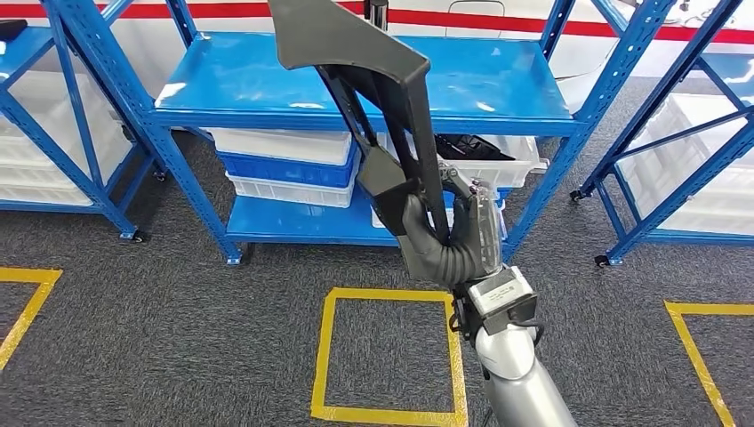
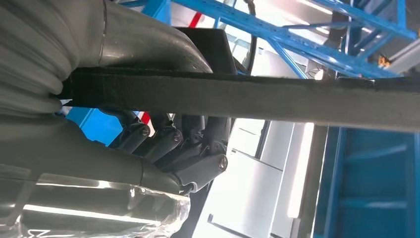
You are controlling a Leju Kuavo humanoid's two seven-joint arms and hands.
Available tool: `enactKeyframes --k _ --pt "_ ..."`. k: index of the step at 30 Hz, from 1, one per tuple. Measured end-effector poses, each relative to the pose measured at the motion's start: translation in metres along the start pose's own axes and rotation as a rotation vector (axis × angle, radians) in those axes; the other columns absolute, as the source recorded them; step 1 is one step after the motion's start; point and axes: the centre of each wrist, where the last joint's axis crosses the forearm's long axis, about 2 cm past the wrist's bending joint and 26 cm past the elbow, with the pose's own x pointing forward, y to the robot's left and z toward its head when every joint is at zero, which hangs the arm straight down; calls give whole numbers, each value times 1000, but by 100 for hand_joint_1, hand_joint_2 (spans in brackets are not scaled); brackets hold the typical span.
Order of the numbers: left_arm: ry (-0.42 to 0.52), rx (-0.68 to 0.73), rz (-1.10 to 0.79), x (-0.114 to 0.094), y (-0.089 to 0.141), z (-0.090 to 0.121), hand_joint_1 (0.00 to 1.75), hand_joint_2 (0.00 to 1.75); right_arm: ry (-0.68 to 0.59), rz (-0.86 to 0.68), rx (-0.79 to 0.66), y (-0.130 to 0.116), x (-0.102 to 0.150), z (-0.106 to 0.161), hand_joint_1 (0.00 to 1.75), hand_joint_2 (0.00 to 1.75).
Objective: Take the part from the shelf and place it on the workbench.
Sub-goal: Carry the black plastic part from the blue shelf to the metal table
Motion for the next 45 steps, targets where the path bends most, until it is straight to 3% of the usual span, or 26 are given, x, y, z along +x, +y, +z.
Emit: enactKeyframes --k 16,34,45 --pt "6 5 -17 -8 3 5 0 175 10 37 20 3 3 16 175 175" --pt "-1 12 -10 -11 5 6 0 175 -29 1 25 5 6 4 175 175" --pt "5 -10 -34 -8 6 4 0 175 -52 31 6 0 11 21 175 175"
